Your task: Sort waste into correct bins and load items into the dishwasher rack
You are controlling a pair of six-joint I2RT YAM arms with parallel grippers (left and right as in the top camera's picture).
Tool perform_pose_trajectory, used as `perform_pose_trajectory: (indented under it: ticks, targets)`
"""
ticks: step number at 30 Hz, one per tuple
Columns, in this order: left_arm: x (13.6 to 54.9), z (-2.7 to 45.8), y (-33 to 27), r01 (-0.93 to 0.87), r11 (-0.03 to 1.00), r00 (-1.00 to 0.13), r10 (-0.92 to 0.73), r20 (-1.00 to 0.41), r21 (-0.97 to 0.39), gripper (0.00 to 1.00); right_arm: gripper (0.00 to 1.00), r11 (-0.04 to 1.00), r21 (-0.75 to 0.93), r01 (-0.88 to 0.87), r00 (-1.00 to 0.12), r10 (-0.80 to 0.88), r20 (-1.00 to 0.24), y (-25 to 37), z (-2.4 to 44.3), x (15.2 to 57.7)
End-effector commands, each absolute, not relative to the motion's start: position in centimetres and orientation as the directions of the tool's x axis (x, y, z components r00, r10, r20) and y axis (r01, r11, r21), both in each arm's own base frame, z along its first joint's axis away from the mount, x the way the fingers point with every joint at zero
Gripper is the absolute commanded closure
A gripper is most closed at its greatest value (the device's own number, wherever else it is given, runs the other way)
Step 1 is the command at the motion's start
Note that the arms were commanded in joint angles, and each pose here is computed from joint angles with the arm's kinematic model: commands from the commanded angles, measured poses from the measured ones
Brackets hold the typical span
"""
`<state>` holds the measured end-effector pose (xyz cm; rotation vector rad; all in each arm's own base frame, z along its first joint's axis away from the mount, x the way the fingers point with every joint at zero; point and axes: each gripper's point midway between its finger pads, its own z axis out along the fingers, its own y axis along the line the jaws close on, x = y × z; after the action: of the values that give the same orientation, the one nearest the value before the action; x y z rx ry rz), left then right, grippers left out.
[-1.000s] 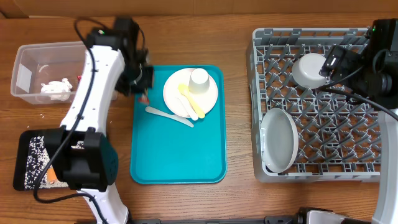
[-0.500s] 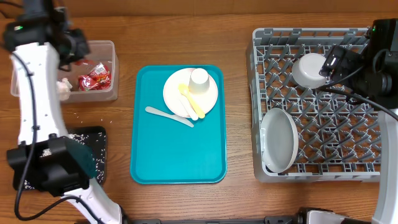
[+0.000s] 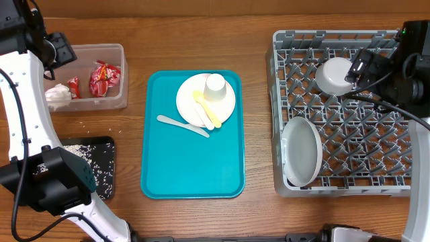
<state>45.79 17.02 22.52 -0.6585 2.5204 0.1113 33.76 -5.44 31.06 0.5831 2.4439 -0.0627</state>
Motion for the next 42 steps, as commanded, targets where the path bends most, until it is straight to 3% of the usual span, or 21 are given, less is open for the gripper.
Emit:
perform_pose_trajectory:
  ticks: [1, 9, 20, 27, 35, 42]
  targets:
    - [45.7, 23.8, 15.3, -0.435, 0.889, -0.741, -0.443, -0.504, -0.141, 0.29, 0.00, 0.898, 0.093, 0.429, -0.697, 0.395, -0.598, -5.6, 31.7, 34.0]
    - [42.6, 28.1, 10.8, -0.333, 0.894, -0.758, -0.443, -0.480, -0.299, 0.20, 0.00, 0.898, 0.093, 0.429, -0.698, 0.395, -0.598, -5.6, 31.7, 34.0]
    - [33.8, 34.3, 7.5, -0.329, 0.893, -0.744, -0.446, -0.498, -0.307, 0.11, 0.00, 0.898, 0.093, 0.429, -0.698, 0.395, -0.598, -5.6, 31.7, 34.0]
    - [27.9, 34.6, 5.5, -0.350, 0.890, -0.795, -0.448, -0.410, -0.294, 0.09, 0.00, 0.898, 0.093, 0.429, -0.697, 0.395, -0.598, -5.6, 31.7, 34.0]
    - [22.4, 36.0, 6.5, -0.460, 0.868, -0.712, -0.487, -0.507, -0.188, 0.00, 0.00, 0.903, 0.131, 0.410, -0.658, 0.392, -0.643, -5.4, 32.7, 35.4]
    - [20.6, 34.2, 6.2, -0.479, 0.858, -0.687, -0.497, -0.530, -0.185, 0.00, 0.00, 0.913, 0.329, 0.242, -0.719, 0.396, -0.571, -0.7, 32.7, 35.7]
